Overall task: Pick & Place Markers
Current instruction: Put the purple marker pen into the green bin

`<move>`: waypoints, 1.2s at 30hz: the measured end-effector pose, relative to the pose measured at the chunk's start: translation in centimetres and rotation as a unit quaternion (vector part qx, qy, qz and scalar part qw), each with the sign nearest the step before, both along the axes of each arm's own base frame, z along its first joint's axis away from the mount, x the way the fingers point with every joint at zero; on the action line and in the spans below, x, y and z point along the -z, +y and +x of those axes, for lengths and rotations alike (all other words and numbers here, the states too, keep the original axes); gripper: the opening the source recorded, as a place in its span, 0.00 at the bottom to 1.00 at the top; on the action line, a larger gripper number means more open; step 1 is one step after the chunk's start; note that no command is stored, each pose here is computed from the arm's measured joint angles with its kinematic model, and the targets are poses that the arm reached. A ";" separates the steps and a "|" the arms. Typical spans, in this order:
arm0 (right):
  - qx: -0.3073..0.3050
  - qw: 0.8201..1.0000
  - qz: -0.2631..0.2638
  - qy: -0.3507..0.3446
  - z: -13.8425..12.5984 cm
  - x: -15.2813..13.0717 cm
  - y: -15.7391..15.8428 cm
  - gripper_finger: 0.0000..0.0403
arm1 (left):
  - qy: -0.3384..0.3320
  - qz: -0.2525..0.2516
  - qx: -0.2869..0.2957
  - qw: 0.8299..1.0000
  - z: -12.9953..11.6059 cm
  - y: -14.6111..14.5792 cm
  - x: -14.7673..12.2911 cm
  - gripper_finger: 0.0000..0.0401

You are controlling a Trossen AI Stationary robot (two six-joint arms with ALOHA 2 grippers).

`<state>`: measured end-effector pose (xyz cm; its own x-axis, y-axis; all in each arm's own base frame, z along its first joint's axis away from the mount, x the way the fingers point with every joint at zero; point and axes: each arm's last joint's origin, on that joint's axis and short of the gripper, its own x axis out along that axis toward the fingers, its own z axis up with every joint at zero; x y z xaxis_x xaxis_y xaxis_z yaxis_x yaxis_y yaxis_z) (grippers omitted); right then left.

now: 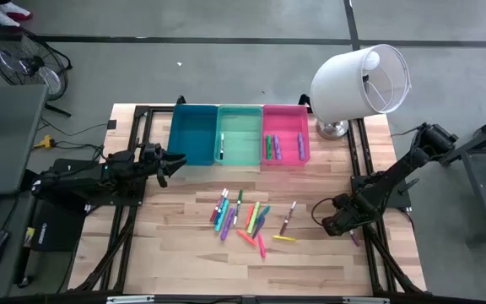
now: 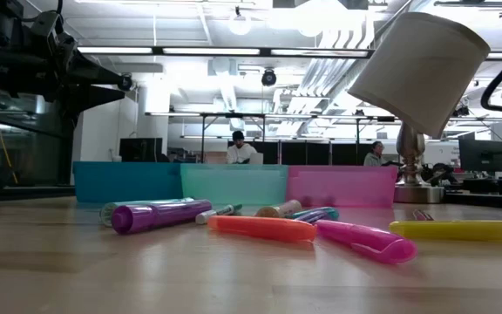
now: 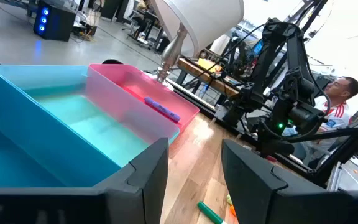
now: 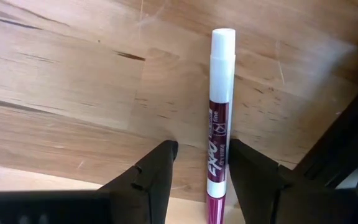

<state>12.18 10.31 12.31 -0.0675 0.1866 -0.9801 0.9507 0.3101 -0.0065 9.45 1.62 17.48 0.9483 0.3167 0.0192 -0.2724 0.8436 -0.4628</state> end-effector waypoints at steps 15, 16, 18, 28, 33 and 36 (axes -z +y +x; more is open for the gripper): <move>-0.016 1.000 -0.018 0.001 -0.3 0.0 0.1 0.10 | 0.000 0.000 0.000 1.000 0.0 0.0 0.0 0.37; -0.019 1.000 -0.018 0.000 -0.3 -0.1 0.0 0.08 | 0.000 0.000 0.000 1.000 0.0 0.0 0.0 0.37; -0.022 1.000 -0.017 -0.001 -0.3 -0.1 0.0 0.05 | 0.000 0.000 0.000 1.000 0.0 0.0 0.0 0.37; -0.018 1.000 -0.006 -0.017 1.0 -0.7 -0.4 0.05 | 0.000 0.000 0.000 1.000 0.0 0.0 0.0 0.37; -0.013 0.997 -0.040 -0.067 2.8 -2.1 -0.9 0.05 | 0.000 0.000 0.000 1.000 0.0 0.0 0.0 0.37; 0.000 0.995 -0.036 -0.088 3.9 -3.1 -1.2 0.05 | 0.000 0.000 0.000 1.000 0.0 0.0 0.0 0.37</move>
<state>16.12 9.08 15.36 0.1071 0.1150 -0.9876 0.9393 0.3140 0.1384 9.44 1.62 17.49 0.9484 0.3164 0.0199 -0.2718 0.8439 -0.4626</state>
